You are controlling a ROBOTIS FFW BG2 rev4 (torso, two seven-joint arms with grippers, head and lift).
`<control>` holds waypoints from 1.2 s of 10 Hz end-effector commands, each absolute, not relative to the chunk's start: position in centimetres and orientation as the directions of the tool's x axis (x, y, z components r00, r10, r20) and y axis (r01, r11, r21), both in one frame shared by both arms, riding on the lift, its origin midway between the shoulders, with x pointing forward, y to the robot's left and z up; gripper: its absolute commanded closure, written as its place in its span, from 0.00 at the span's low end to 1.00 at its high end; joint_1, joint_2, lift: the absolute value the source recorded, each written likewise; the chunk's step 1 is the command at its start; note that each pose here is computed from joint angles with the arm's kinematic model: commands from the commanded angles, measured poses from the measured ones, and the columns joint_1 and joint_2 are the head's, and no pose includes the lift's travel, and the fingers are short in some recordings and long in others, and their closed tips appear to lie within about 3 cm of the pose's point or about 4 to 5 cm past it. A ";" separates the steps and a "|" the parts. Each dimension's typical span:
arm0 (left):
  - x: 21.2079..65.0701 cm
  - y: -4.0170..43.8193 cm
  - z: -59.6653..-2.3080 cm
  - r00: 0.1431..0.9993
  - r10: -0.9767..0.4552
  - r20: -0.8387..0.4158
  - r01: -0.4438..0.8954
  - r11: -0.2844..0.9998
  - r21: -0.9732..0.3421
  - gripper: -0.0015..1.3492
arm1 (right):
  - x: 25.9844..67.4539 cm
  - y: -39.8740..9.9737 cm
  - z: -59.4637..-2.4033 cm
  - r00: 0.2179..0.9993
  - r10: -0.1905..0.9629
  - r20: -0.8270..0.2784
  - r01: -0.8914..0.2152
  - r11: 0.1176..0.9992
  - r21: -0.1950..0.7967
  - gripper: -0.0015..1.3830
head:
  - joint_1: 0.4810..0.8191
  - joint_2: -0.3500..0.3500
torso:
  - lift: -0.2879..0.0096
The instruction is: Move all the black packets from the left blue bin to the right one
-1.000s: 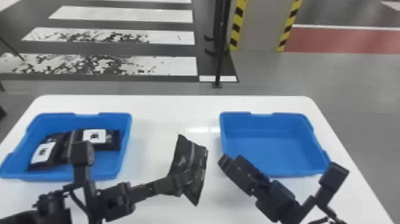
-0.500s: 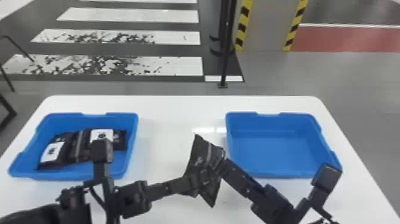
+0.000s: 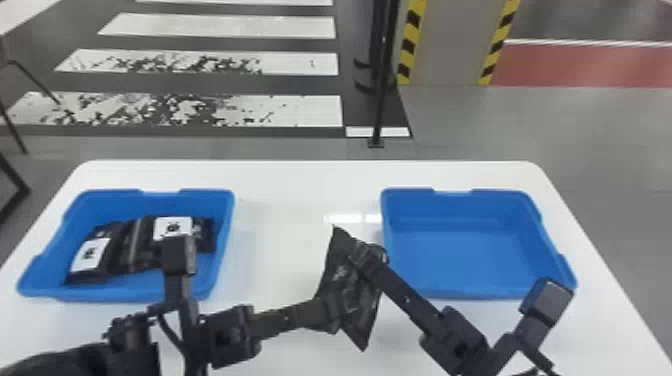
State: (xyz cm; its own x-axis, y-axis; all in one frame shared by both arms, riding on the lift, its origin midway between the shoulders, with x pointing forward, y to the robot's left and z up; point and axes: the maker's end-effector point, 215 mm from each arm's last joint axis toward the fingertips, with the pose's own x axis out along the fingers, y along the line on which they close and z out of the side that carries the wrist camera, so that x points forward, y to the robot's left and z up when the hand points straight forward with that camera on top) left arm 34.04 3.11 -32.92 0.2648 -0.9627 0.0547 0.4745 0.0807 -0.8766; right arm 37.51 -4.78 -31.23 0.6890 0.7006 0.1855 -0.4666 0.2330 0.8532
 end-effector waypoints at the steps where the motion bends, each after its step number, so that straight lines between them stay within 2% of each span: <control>1: 34.1 3.2 -32.9 0.268 -0.962 0.054 0.476 0.083 -0.875 0.89 | 37.6 -4.8 -31.1 0.692 0.696 0.191 -0.467 0.231 0.853 0.92 | 0.63 0.46 | 0.50; 2: 34.4 3.3 -33.0 0.280 -0.959 0.052 0.481 0.093 -0.872 0.88 | 37.7 -4.9 -31.0 0.695 0.692 0.198 -0.467 0.225 0.855 0.92 | 0.63 0.46 | 0.50; 4: 35.0 4.0 -33.4 0.335 -0.941 0.057 0.473 0.115 -0.873 0.26 | 38.3 -5.7 -30.8 0.708 0.676 0.206 -0.470 0.232 0.852 0.92 | 0.63 0.46 | 0.50; 5: 34.6 3.9 -33.4 0.333 -0.941 0.067 0.465 0.102 -0.880 0.06 | 39.1 -6.4 -31.4 0.715 0.671 0.198 -0.463 0.241 0.853 0.92 | 0.63 0.46 | 0.50; 7: 34.1 3.6 -32.9 0.333 -0.938 0.099 0.462 0.071 -0.884 0.12 | 42.2 -9.2 -32.3 0.736 0.655 0.169 -0.470 0.315 0.824 0.92 | 0.63 0.44 | 0.50; 12: 35.2 4.1 -30.2 0.358 -0.921 0.154 0.520 0.060 -0.852 0.12 | 51.0 -15.8 -38.1 0.795 0.607 0.001 -0.386 0.504 0.772 0.92 | 0.63 0.32 | 0.50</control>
